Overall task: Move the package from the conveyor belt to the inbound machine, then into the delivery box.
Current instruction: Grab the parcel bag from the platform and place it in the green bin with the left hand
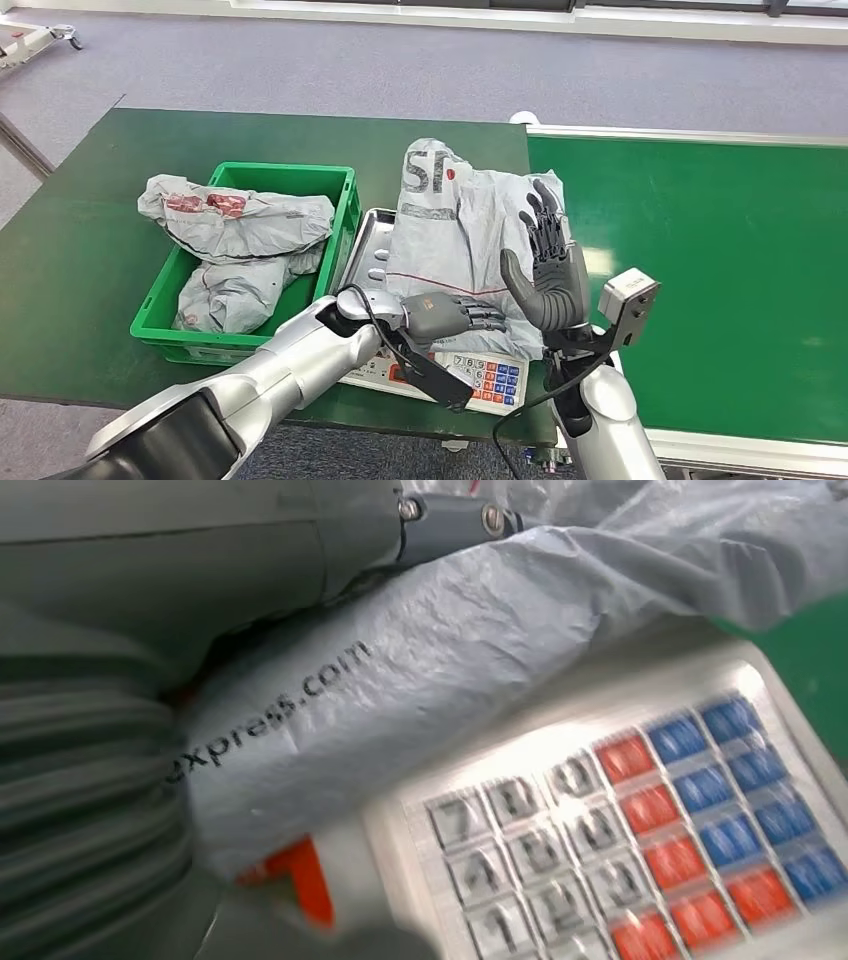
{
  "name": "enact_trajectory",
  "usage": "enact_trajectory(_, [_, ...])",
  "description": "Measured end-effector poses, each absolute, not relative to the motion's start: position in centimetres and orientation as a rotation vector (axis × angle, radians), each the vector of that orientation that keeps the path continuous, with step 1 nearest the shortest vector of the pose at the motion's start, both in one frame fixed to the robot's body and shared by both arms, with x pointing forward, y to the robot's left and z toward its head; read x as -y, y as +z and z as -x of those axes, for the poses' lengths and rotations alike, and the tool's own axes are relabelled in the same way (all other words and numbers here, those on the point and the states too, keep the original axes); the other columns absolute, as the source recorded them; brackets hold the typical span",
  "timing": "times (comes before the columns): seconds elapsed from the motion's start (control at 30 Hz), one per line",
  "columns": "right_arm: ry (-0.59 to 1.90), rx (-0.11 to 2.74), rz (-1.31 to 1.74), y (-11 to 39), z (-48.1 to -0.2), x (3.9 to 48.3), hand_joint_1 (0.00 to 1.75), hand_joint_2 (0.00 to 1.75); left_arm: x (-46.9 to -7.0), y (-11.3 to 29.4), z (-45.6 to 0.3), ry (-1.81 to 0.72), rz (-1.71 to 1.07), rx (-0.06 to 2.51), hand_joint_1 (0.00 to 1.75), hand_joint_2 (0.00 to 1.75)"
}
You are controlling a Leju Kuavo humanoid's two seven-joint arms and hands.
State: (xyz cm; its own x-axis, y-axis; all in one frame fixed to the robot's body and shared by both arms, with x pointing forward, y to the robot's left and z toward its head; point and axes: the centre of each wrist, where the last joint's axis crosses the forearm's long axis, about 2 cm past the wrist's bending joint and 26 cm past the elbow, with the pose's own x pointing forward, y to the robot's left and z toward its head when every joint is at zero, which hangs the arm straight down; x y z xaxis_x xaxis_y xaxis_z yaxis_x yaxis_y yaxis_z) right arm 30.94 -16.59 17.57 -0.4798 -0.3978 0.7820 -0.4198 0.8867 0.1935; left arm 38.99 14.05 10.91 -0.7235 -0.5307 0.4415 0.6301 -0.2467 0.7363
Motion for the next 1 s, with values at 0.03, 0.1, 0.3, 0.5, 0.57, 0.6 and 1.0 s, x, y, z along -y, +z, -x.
enact_trajectory(0.03, [0.030,2.126,-0.589,17.6,-31.0,16.6,0.00,1.75,-13.9,10.8,-38.9,-2.025,0.145,1.239,1.75,1.75])
enact_trajectory(0.1, [0.029,2.128,-0.593,17.8,-31.2,16.6,0.00,1.75,-13.6,10.9,-38.8,-2.026,0.159,1.214,1.75,1.75])
enact_trajectory(0.3, [0.022,2.125,-0.595,17.8,-31.4,16.5,0.00,1.75,-12.3,12.7,-39.6,-2.039,0.096,1.322,1.75,1.75])
enact_trajectory(0.5, [0.023,2.114,-0.591,17.3,-31.0,16.6,0.00,1.75,-10.4,18.1,-41.6,-2.089,-0.054,1.538,1.75,1.75])
enact_trajectory(0.57, [0.033,2.108,-0.592,17.0,-30.8,16.6,0.00,1.75,-10.1,20.5,-42.0,-2.102,-0.141,1.617,1.75,1.75])
enact_trajectory(0.6, [0.037,2.105,-0.593,16.9,-30.7,16.6,0.00,1.75,-10.1,21.4,-42.1,-2.109,-0.184,1.653,1.75,1.75])
enact_trajectory(1.0, [0.023,2.106,-0.583,16.6,-30.0,17.3,0.00,1.75,-12.4,26.0,-41.9,-2.154,-0.631,1.856,1.75,1.75])
